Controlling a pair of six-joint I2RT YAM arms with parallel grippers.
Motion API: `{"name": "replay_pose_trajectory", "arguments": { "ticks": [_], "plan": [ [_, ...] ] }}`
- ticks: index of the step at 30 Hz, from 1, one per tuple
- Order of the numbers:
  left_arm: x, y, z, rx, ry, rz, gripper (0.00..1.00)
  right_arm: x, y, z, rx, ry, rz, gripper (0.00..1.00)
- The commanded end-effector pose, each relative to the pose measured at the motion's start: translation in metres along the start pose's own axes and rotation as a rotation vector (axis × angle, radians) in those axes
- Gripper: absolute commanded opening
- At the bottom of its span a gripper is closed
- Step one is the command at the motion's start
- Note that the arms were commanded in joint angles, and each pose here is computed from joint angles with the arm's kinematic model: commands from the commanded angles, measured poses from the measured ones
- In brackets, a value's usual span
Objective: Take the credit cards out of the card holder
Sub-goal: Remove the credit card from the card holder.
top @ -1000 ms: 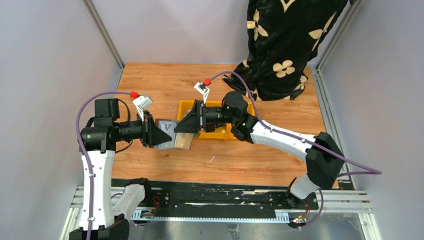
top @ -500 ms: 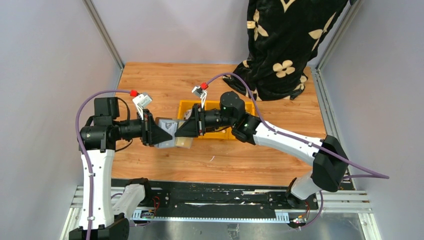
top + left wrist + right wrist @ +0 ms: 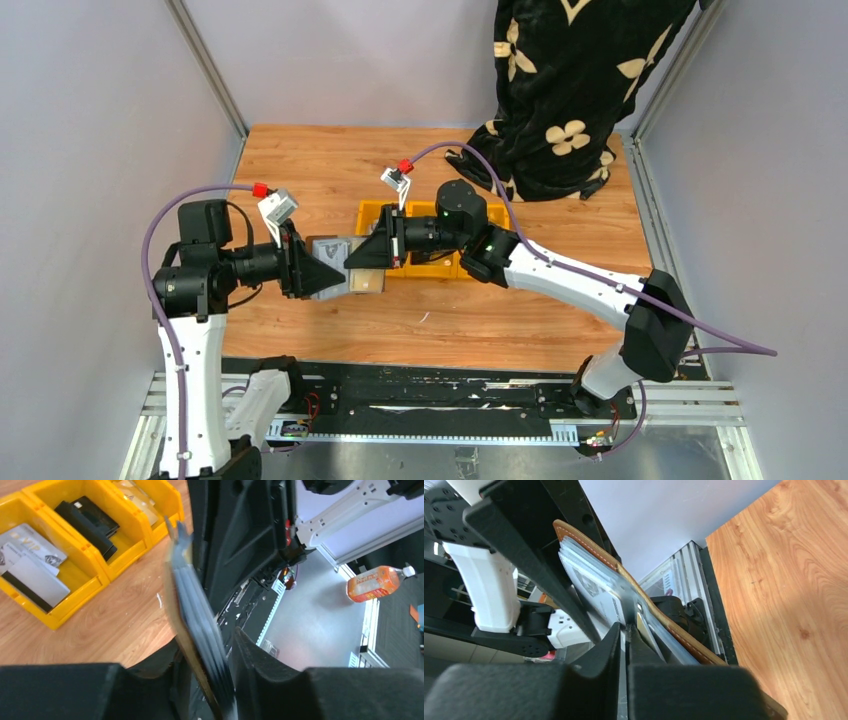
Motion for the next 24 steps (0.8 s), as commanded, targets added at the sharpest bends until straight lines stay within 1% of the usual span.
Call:
{"name": "replay_pose_trajectory", "arguments": {
  "ticks": [1, 6, 8, 9, 11, 13, 14, 16, 19, 22, 24],
  "plan": [
    [0.006, -0.044, -0.005, 0.26, -0.024, 0.034, 0.4, -0.007, -0.003, 0.011, 0.017, -0.087, 0.022, 0.01],
    [0.007, -0.049, -0.006, 0.304, -0.021, 0.0, 0.52, -0.006, -0.005, 0.001, -0.003, -0.108, 0.03, 0.0],
    [0.006, -0.05, -0.006, 0.312, -0.021, 0.0, 0.52, -0.006, -0.007, -0.004, -0.015, -0.118, 0.043, 0.0],
    [0.006, -0.051, -0.006, 0.321, -0.022, 0.0, 0.5, -0.005, -0.007, -0.006, -0.023, -0.122, 0.045, 0.0],
    [0.006, -0.052, -0.006, 0.341, -0.021, -0.009, 0.39, -0.004, -0.005, -0.01, -0.041, -0.127, 0.043, 0.0],
    [0.005, -0.051, -0.006, 0.353, -0.019, -0.021, 0.25, -0.003, 0.0, -0.013, -0.072, -0.126, 0.031, 0.0],
    [0.005, -0.051, -0.006, 0.356, -0.017, -0.027, 0.2, -0.001, 0.003, -0.015, -0.089, -0.12, 0.025, 0.0],
    [0.004, -0.052, -0.006, 0.365, -0.017, -0.032, 0.15, 0.002, 0.005, -0.019, -0.101, -0.115, 0.015, 0.0],
    [0.003, -0.053, -0.007, 0.367, -0.018, -0.033, 0.17, 0.005, 0.003, -0.025, -0.099, -0.128, 0.011, 0.0],
    [0.002, -0.053, -0.006, 0.369, -0.015, -0.045, 0.25, 0.006, 0.0, -0.029, -0.092, -0.131, 0.016, 0.0],
    [0.002, -0.053, -0.007, 0.369, -0.014, -0.052, 0.28, 0.006, -0.001, -0.032, -0.086, -0.138, 0.016, 0.0]
  ]
}}
Point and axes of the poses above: each gripper's point midway between its finger pads, its own z axis out along the fingers, its own y axis along the line the jaws close on, x = y × z, the point moved 5 cm from there along -z, back along the fingers, and after that the axes turned 8 degrees about -z, right-handed, at the moved point
